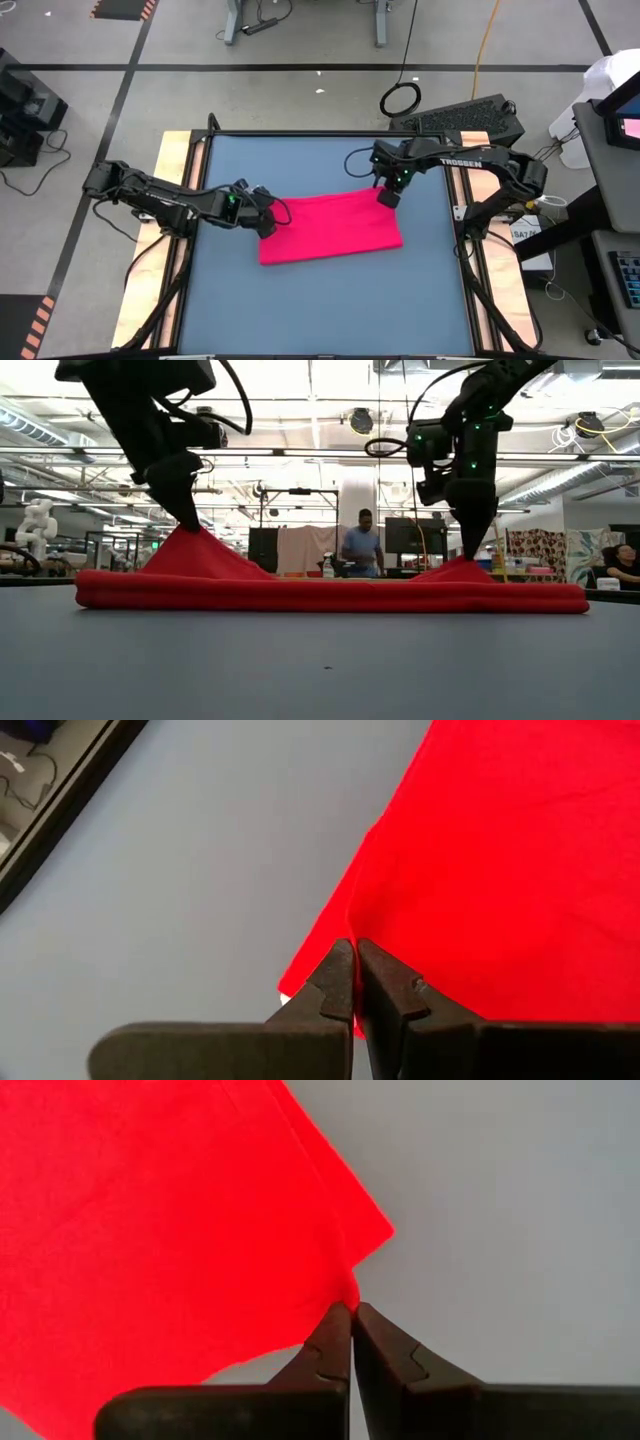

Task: Roll towel
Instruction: Roll the red towel

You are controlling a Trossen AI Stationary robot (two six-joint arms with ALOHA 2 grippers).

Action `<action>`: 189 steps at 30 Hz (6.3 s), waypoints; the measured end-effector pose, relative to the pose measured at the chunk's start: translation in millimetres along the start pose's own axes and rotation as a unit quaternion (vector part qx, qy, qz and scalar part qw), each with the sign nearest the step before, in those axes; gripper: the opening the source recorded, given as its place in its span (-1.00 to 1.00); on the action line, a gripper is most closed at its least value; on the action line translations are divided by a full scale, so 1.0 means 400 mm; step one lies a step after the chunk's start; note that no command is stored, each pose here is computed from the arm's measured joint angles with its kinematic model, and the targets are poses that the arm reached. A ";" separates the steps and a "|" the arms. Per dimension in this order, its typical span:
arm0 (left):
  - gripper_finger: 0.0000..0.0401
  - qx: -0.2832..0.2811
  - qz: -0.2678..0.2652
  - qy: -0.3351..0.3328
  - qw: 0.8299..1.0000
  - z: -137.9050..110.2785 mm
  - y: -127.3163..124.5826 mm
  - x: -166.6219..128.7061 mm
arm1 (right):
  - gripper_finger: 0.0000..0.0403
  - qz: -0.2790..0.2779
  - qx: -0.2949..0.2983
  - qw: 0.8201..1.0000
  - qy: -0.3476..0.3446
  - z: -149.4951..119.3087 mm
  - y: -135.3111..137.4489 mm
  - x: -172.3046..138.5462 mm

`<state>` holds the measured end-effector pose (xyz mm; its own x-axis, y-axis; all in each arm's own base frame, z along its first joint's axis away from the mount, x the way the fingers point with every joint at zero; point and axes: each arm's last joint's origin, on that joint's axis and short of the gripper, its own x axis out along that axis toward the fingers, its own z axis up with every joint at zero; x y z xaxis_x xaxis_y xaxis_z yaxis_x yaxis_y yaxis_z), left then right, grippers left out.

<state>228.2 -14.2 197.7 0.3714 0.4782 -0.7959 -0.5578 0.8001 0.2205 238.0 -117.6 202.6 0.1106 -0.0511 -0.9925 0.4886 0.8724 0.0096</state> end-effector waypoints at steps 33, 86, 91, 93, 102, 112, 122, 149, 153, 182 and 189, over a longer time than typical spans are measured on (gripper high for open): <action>-0.62 -0.015 0.012 -0.026 0.999 0.024 0.010 0.005 | -0.66 0.003 0.088 0.996 0.001 -0.068 -0.003 -0.090; -0.55 -0.360 -0.199 0.123 0.903 0.036 0.093 0.049 | -0.66 0.083 0.268 0.949 -0.147 -0.126 -0.046 -0.225; -0.55 -0.358 -0.218 0.140 0.897 0.041 0.074 0.076 | -0.66 0.081 0.278 0.945 -0.151 -0.106 -0.097 -0.209; -0.56 -0.359 -0.232 0.150 0.892 0.043 0.069 0.085 | -0.66 0.099 0.268 0.947 -0.149 -0.104 -0.117 -0.205; -0.56 -0.307 -0.194 0.204 0.909 0.015 0.040 0.189 | -0.66 0.128 0.258 0.948 -0.138 -0.098 -0.164 -0.186; -0.56 -0.287 -0.190 0.244 0.907 0.003 0.066 0.272 | -0.66 0.157 0.290 0.935 -0.129 -0.097 -0.160 -0.185; -0.56 -0.247 -0.250 0.276 0.895 0.000 0.126 0.289 | -0.66 0.206 0.300 0.926 -0.105 -0.092 -0.121 -0.186; -0.56 -0.379 -0.197 0.243 0.871 0.092 0.168 -0.008 | -0.66 0.188 0.317 0.915 -0.165 -0.044 -0.019 -0.195; -0.49 -0.353 -0.161 0.275 0.880 0.075 0.189 0.012 | -0.66 0.193 0.304 0.919 -0.161 -0.045 0.001 -0.195; 0.03 -0.159 -0.102 0.369 0.910 0.024 0.248 0.225 | -0.66 0.171 0.245 0.942 -0.153 -0.061 0.097 -0.193; 0.03 -0.151 -0.109 0.369 0.910 -0.016 0.237 0.238 | -0.66 0.168 0.235 0.945 -0.156 -0.061 0.095 -0.193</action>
<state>205.9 105.0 139.2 -0.0411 -0.1428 -0.9889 -0.7512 0.6570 -0.0637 227.0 -68.6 276.6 0.5415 -0.0136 -0.8406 0.7023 0.5569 0.4435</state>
